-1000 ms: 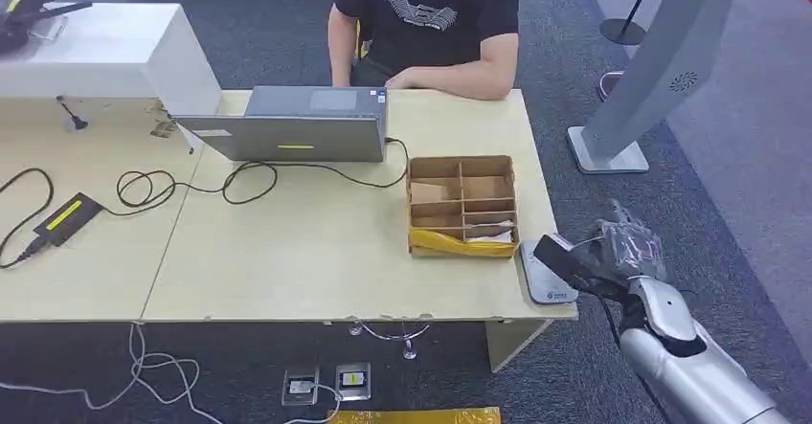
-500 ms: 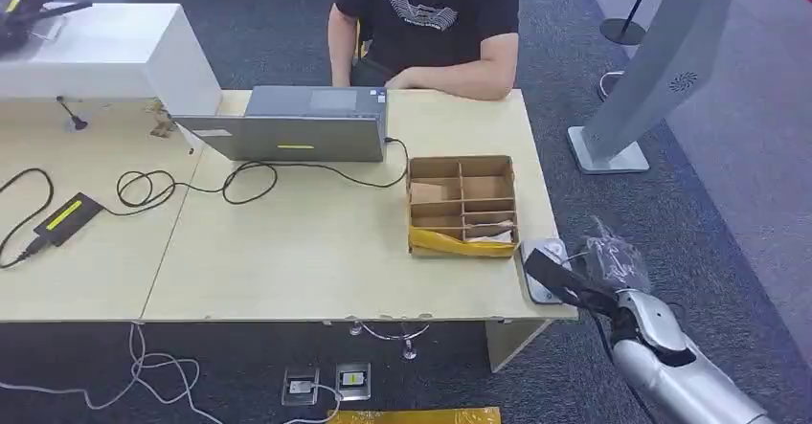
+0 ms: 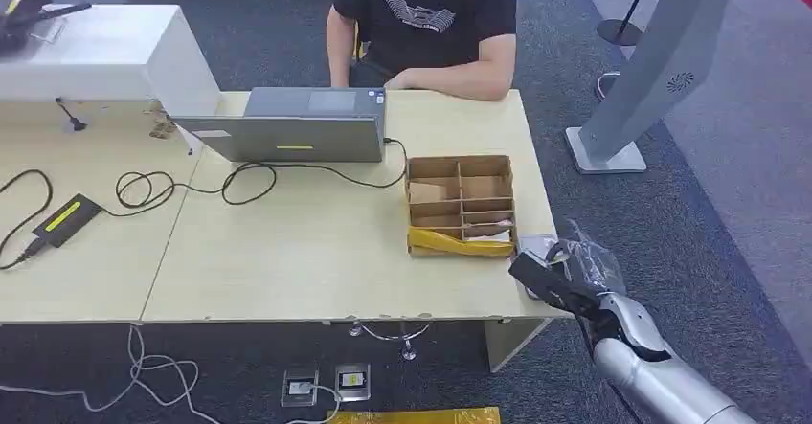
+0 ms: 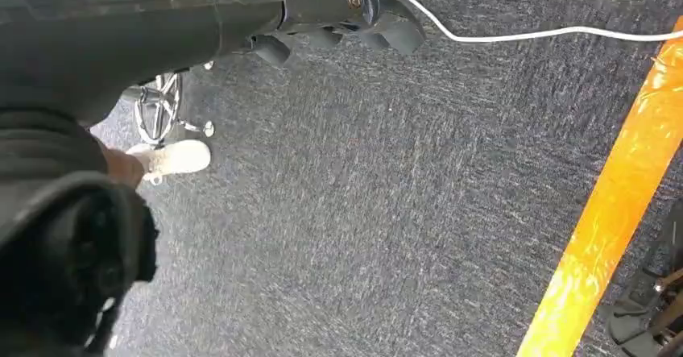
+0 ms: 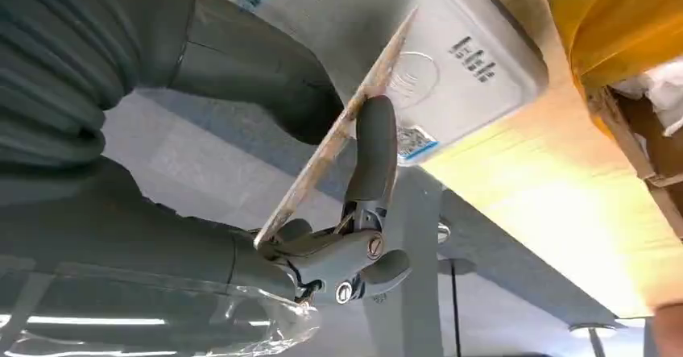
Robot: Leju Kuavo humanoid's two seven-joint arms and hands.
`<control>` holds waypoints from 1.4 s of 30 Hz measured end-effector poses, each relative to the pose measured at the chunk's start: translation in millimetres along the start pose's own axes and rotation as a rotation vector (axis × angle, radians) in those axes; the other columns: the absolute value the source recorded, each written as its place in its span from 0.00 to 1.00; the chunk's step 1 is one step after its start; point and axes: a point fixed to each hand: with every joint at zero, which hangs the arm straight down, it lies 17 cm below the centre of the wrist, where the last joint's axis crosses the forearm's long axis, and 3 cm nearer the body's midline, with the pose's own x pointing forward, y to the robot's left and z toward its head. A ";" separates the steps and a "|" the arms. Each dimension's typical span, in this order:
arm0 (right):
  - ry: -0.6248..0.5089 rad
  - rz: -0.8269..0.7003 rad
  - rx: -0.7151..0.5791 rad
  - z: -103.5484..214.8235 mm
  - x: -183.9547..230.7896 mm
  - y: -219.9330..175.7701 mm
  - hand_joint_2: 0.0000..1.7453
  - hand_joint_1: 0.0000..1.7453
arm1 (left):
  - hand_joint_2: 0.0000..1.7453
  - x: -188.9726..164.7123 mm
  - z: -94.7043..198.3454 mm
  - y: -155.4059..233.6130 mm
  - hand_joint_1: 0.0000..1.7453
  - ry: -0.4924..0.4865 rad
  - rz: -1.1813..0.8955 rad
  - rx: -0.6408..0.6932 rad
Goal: Pass the card to the sensor for recognition and then transmit it.
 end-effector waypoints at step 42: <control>0.154 0.214 -0.252 -31.4 -30.4 -139.3 1.00 1.00 | 0.00 5.5 -2.3 6.5 0.00 -0.036 -0.152 -0.075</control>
